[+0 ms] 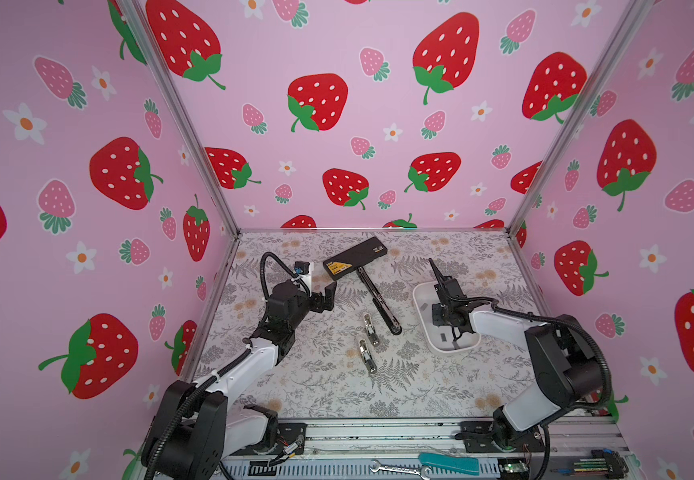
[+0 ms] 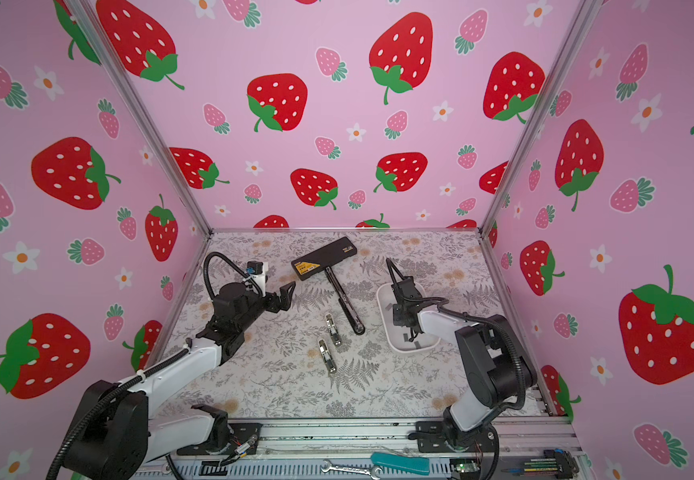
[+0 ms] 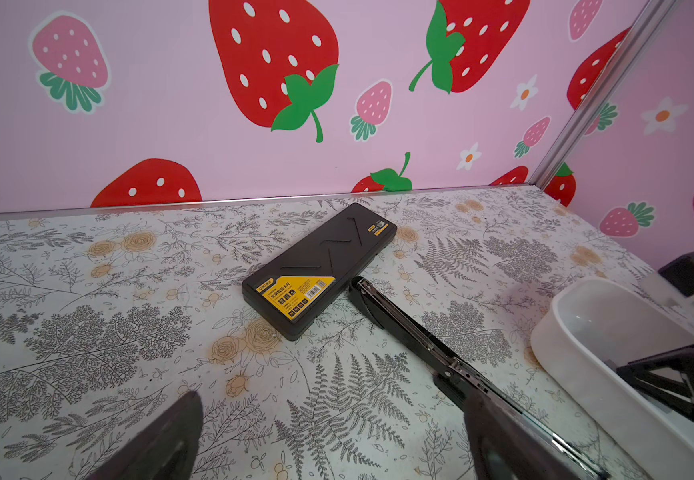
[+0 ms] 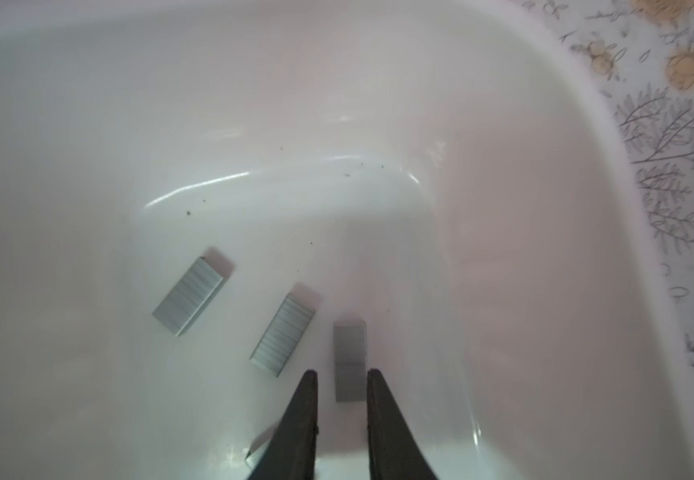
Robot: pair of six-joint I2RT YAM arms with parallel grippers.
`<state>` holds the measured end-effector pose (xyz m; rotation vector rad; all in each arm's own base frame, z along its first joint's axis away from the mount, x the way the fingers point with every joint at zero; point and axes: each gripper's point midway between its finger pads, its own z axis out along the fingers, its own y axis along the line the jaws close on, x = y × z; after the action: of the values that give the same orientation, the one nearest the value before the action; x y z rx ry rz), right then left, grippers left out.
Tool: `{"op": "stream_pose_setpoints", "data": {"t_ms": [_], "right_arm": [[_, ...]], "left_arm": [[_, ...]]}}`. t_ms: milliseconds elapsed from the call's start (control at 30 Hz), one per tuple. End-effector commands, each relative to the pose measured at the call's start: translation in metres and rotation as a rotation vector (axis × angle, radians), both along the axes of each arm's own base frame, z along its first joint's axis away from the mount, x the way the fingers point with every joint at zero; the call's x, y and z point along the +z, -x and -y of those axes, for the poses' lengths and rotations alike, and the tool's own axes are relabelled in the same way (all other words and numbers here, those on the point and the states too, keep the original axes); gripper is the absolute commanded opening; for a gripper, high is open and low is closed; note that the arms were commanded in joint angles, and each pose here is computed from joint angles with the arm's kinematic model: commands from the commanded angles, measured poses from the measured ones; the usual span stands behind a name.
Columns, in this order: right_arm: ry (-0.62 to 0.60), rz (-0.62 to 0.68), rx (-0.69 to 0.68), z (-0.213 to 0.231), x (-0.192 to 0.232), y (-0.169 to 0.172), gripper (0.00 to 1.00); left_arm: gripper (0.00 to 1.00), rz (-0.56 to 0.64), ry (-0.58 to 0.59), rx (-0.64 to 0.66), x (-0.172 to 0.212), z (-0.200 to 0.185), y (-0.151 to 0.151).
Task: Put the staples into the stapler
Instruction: 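Lower the right gripper into the tray and grasp a gray staple strip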
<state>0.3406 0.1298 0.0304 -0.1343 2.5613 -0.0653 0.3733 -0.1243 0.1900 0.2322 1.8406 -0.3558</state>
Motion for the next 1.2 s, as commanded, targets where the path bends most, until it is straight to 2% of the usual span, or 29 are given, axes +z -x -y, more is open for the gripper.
{"op": "stream_pose_setpoints", "data": {"t_ms": [0, 667, 833, 1167], "right_arm": [[0.009, -0.004, -0.014, 0.004, 0.003, -0.003, 0.26], [0.016, -0.093, -0.006, 0.005, -0.029, 0.000, 0.25], [0.018, -0.089, -0.008, 0.006, -0.027, 0.000, 0.19], [0.037, -0.092, -0.014, 0.009, -0.030, -0.001, 0.13]], "left_arm": [[0.99, 0.043, 0.012, -0.005, 0.011, 0.000, 0.001], [0.99, 0.058, 0.022, -0.008, 0.013, -0.001, 0.006], [0.99, 0.056, 0.021, -0.009, 0.012, -0.001, 0.007], [0.99, 0.050, 0.022, -0.015, 0.009, -0.001, 0.010]]}}
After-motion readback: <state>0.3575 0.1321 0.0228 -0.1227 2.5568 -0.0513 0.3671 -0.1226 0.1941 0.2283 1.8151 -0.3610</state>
